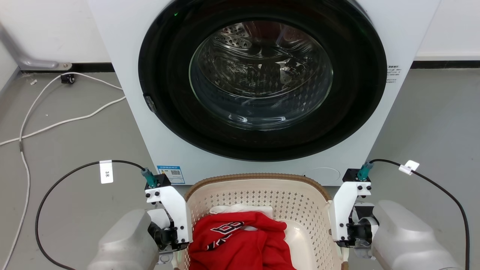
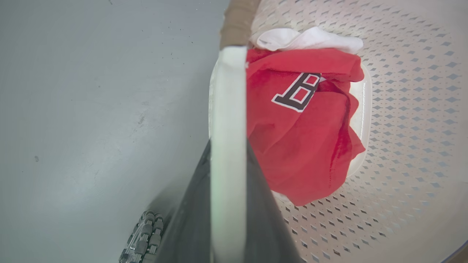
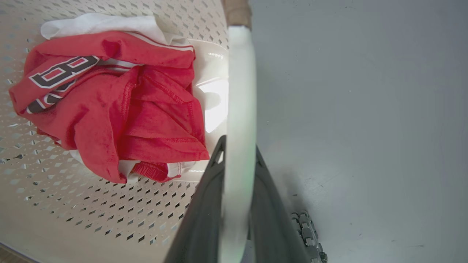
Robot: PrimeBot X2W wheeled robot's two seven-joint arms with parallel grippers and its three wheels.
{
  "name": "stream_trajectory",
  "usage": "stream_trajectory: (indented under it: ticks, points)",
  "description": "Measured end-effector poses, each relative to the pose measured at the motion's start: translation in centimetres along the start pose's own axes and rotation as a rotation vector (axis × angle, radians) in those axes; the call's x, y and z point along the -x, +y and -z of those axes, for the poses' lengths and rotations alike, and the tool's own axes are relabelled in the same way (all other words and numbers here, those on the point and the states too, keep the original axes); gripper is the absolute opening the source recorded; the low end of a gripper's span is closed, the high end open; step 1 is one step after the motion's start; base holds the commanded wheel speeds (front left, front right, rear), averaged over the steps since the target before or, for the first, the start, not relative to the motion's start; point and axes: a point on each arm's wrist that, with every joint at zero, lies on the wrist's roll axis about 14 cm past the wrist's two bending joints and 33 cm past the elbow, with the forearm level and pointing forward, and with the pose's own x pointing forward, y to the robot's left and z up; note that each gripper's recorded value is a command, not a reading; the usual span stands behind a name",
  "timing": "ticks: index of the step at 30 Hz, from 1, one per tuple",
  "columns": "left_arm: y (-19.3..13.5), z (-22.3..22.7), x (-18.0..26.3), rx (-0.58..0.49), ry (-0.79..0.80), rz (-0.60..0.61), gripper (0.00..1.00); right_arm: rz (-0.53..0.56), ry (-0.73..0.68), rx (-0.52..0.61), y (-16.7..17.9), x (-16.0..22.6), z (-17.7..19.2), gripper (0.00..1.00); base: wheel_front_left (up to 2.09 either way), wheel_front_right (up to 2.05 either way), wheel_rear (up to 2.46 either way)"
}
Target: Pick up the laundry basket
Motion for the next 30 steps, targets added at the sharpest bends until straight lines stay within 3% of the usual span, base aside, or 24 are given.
stream_trajectory:
  ticks: [30]
  points:
    - [-0.02, 0.20, 0.05, 0.014, 0.003, 0.006, 0.00, 0.003, 0.006, 0.002, -0.04, 0.05, 0.10, 0.00, 0.00, 0.00, 0.00]
